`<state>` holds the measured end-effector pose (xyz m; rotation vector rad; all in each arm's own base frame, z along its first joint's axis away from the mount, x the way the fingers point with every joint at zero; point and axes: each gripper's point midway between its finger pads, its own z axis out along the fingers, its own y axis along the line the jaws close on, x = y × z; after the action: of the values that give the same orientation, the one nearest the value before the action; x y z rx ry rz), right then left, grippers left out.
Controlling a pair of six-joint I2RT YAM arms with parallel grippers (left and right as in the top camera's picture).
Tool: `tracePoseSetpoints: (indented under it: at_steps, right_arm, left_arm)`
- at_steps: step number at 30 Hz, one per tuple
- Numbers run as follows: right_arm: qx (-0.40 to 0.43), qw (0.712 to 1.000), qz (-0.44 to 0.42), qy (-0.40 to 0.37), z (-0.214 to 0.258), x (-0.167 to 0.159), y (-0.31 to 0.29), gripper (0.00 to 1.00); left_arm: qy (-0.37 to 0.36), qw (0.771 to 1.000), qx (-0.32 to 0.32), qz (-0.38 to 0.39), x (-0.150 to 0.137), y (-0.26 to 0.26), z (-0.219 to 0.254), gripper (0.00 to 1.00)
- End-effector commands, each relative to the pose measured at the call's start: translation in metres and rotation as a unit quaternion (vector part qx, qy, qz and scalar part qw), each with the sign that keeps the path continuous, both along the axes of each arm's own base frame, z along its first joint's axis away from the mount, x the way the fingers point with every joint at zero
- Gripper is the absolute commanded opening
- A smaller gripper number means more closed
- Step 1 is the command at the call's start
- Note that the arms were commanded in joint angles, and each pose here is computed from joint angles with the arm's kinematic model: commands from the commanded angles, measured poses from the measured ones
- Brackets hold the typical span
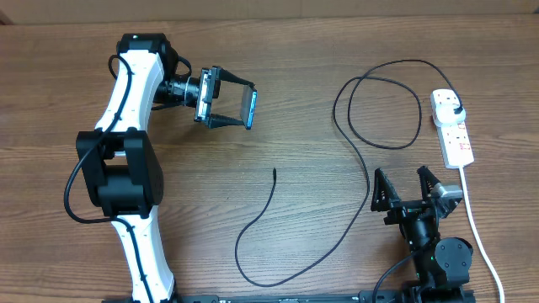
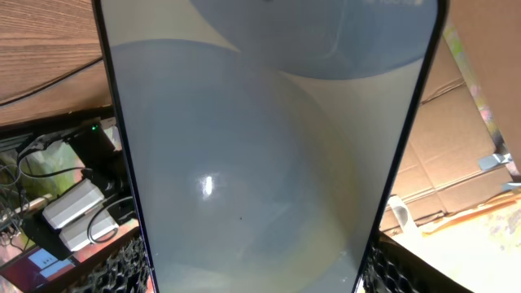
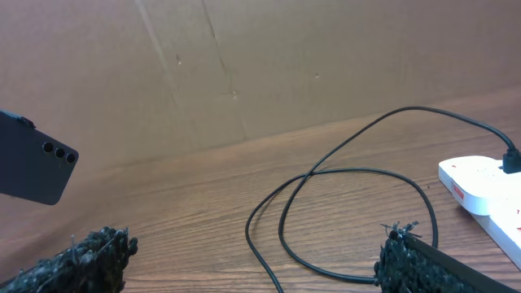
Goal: Plug charger to phone and switch on socket
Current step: 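Hold the blue phone raised and upright with the left gripper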
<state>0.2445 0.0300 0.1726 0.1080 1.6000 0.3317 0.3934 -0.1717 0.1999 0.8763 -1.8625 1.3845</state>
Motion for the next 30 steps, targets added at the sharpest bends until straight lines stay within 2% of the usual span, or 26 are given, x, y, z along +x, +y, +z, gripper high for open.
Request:
tracePoseSetpoints:
  at_steps: [1, 30]
  right_arm:
    - [-0.002, 1.000, -0.004, -0.001, -0.0024, 0.0002, -0.0010, 1.00]
    - [-0.002, 1.000, -0.004, -0.001, -0.0024, 0.0002, -0.0010, 1.00]
  left_arm:
    - [-0.025, 0.999, -0.029, 0.007, 0.0059, -0.0033, 0.0150, 0.04]
    - [-0.025, 0.999, -0.022, 0.004, 0.0050, -0.0025, 0.0126, 0.04]
